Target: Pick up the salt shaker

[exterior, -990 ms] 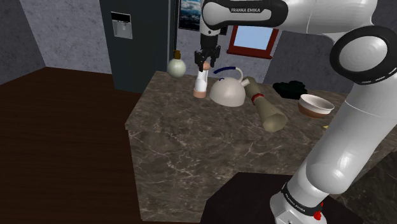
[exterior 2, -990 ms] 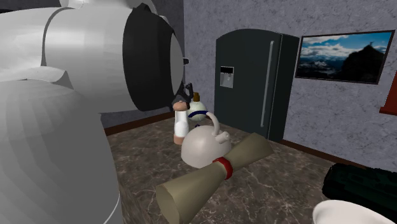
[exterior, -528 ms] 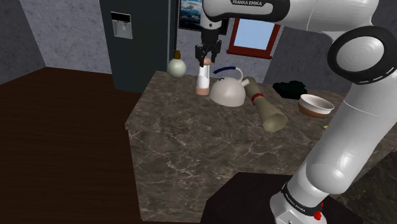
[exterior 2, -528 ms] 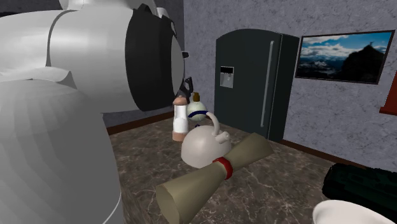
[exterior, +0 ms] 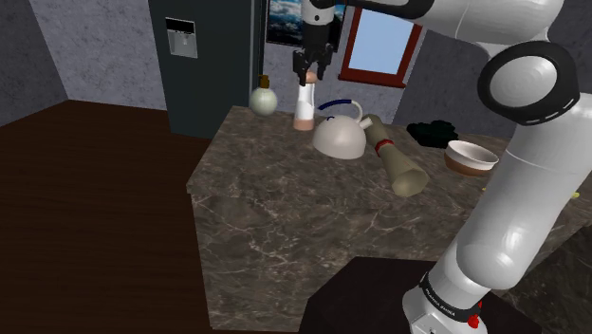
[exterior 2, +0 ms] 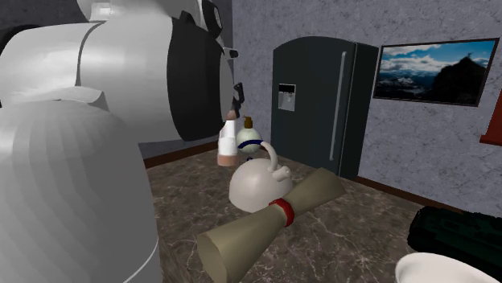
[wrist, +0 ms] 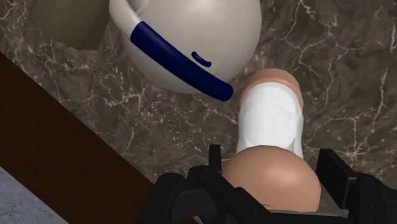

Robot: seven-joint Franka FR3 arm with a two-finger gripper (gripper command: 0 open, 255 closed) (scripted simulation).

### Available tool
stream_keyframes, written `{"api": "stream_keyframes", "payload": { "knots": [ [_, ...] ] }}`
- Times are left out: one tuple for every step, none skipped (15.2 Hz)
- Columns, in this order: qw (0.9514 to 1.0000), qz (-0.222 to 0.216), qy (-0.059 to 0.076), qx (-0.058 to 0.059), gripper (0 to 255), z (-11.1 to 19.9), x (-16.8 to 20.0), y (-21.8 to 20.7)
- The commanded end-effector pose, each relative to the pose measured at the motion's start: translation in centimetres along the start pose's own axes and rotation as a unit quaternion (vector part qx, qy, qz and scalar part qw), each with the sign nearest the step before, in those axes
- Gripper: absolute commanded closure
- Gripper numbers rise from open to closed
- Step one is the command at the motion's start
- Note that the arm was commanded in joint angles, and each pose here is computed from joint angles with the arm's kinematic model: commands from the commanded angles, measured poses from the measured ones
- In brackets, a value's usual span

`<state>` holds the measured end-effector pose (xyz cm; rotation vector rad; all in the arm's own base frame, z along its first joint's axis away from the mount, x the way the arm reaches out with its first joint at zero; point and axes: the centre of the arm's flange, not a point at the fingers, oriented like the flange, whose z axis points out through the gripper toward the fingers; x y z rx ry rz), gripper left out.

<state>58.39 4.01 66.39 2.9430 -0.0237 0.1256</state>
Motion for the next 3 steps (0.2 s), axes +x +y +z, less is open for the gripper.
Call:
{"api": "stream_keyframes", "payload": {
  "knots": [
    [1.0,0.0,0.0,0.0,255,-0.97,0.04,0.22],
    [1.0,0.0,0.0,0.0,255,-1.05,0.04,0.23],
    [1.0,0.0,0.0,0.0,255,-1.05,0.04,0.23]
  ]
}}
